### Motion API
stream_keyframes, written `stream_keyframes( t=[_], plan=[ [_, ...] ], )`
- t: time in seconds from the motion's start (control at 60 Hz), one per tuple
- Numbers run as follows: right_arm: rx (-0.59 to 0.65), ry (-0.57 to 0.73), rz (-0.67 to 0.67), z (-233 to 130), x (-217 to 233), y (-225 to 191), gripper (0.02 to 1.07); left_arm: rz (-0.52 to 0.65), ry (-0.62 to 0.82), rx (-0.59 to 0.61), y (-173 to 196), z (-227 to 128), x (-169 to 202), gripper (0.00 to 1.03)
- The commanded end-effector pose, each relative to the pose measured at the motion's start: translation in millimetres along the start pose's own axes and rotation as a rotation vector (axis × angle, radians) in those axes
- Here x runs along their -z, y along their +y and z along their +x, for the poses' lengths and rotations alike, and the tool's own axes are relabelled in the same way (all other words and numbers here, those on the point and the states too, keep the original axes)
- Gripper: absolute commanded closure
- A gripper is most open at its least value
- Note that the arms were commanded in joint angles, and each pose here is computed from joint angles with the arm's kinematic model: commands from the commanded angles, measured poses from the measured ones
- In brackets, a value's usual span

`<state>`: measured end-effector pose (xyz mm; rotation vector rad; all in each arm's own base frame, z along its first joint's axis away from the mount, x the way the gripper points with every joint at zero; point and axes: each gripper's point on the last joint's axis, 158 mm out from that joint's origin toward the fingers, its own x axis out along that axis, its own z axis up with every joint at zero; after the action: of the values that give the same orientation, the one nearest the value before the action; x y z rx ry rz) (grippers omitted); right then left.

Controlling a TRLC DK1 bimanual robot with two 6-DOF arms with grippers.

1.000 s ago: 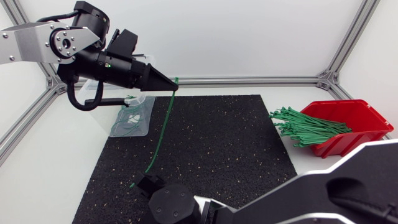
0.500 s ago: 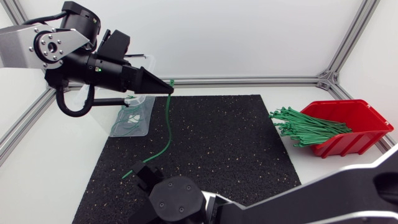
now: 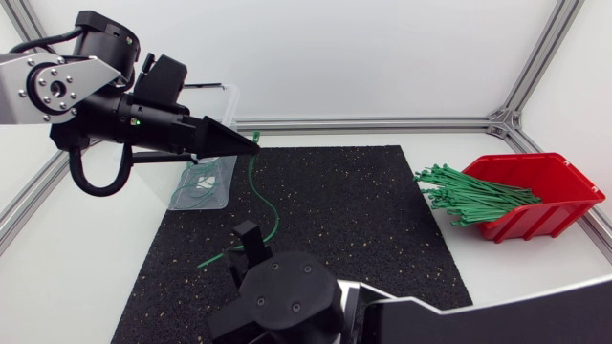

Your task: Take a green cable tie from the red box, thread the tail through the head to close it, then place it in the transparent bin on the left.

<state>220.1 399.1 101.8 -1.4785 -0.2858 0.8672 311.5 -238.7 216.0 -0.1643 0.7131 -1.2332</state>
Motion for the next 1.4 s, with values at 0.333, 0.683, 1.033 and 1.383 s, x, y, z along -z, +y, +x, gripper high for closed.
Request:
stream_keyframes(
  t=[0.333,0.683,1.033,1.383],
  plan=[
    [-0.222,-0.036,0.377,-33,3,4,1.02,0.211,-0.181,-0.045,-32,-18,6,1.0],
    [-0.295,0.027,0.478,-26,17,13,1.02,0.209,-0.18,-0.053,-34,-11,9,1.0],
    [-0.263,0.041,0.624,-25,20,0,1.02,0.235,-0.191,-0.057,-39,-14,16,1.0],
    [-0.458,0.037,0.904,-36,18,1,1.02,0.309,-0.208,-0.067,-40,-11,24,1.0]
  ],
)
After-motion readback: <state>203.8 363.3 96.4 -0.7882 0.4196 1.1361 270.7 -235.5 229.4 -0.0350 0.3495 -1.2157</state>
